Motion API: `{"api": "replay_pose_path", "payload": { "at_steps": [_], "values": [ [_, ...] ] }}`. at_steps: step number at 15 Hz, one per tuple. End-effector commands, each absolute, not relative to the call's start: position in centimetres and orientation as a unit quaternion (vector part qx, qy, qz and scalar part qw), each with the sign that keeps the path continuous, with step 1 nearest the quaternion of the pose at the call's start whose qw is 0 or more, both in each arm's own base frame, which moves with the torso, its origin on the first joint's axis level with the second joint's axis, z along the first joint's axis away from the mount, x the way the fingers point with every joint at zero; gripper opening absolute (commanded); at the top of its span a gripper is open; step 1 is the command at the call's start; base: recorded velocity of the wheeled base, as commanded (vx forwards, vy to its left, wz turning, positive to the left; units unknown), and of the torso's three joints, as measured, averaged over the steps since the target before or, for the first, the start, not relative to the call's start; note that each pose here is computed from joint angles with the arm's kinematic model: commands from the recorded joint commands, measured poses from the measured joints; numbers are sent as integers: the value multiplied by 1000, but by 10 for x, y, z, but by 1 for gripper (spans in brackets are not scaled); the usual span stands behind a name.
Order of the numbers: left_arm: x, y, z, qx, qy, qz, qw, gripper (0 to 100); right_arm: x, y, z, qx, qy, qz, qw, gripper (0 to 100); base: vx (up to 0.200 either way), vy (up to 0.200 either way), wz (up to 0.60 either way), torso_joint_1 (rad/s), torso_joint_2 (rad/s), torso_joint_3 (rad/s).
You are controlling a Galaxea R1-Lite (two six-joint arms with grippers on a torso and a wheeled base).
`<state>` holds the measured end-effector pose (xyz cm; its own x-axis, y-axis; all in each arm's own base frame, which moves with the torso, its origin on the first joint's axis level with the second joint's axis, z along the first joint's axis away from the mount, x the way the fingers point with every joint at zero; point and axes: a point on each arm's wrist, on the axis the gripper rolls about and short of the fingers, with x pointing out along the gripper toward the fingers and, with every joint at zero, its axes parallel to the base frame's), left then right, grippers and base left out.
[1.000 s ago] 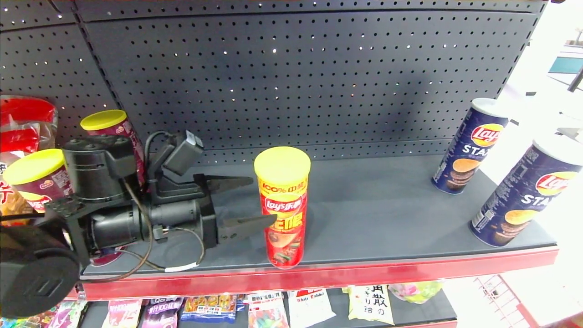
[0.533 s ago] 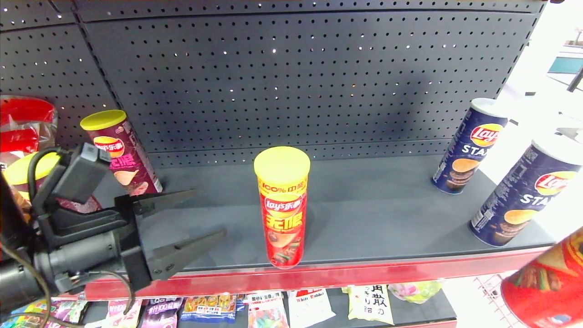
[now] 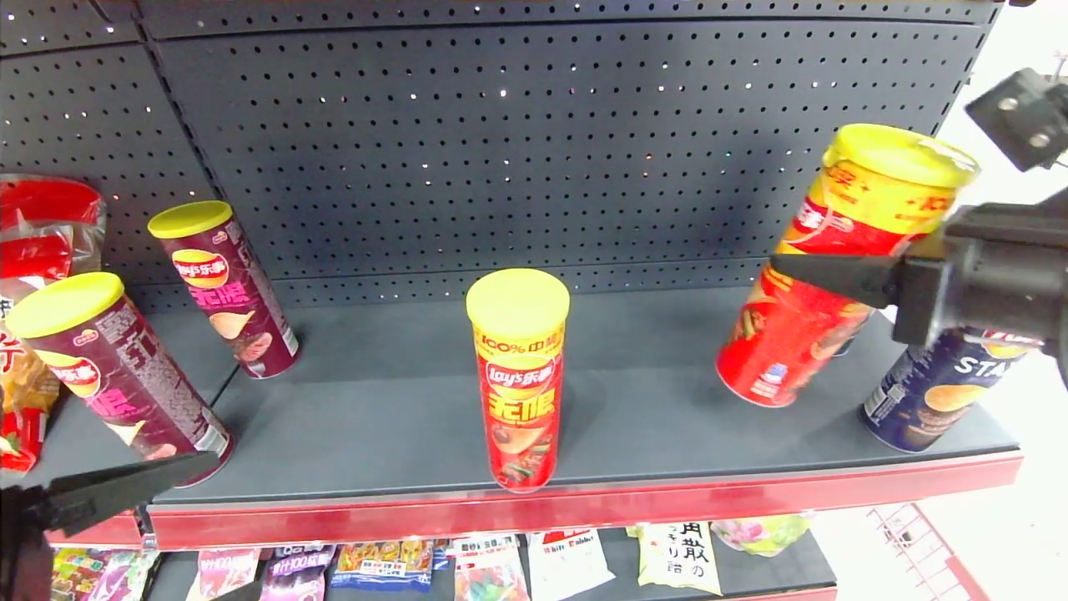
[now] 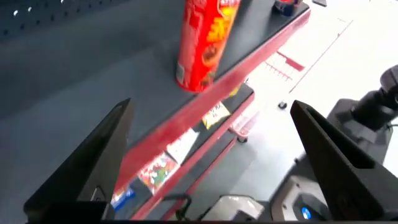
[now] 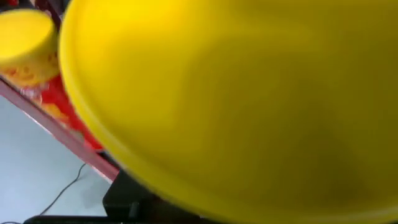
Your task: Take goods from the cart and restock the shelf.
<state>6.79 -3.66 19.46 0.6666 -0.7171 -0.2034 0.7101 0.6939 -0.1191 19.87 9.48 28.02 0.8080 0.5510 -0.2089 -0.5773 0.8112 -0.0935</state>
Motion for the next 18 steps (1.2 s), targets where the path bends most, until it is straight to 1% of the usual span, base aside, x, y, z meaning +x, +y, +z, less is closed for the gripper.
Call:
{"api": "replay_pose_path", "payload": {
  "at_steps": [1, 4, 7, 14, 16, 18],
  "values": [
    [47, -28, 206, -12, 62, -384, 921, 100, 254, 133, 270, -81, 112, 321, 937, 0, 0, 0, 0, 0, 0, 0],
    [46, -27, 206, -11, 57, -375, 925, 100, 277, 169, 262, -87, 119, 350, 925, 0, 0, 0, 0, 0, 0, 0],
    [46, -27, 207, -11, 56, -372, 927, 100, 302, 192, 248, -91, 124, 360, 920, 0, 0, 0, 0, 0, 0, 0],
    [44, -26, 206, -10, 54, -362, 931, 100, 333, 225, 221, -95, 136, 374, 912, 0, 0, 0, 0, 0, 0, 0],
    [44, -26, 204, -10, 67, -361, 930, 100, 341, 231, 215, -94, 128, 375, 913, 0, 0, 0, 0, 0, 0, 0],
    [44, -26, 203, -10, 69, -361, 930, 100, 348, 236, 211, -95, 128, 376, 913, 0, 0, 0, 0, 0, 0, 0]
  ]
}}
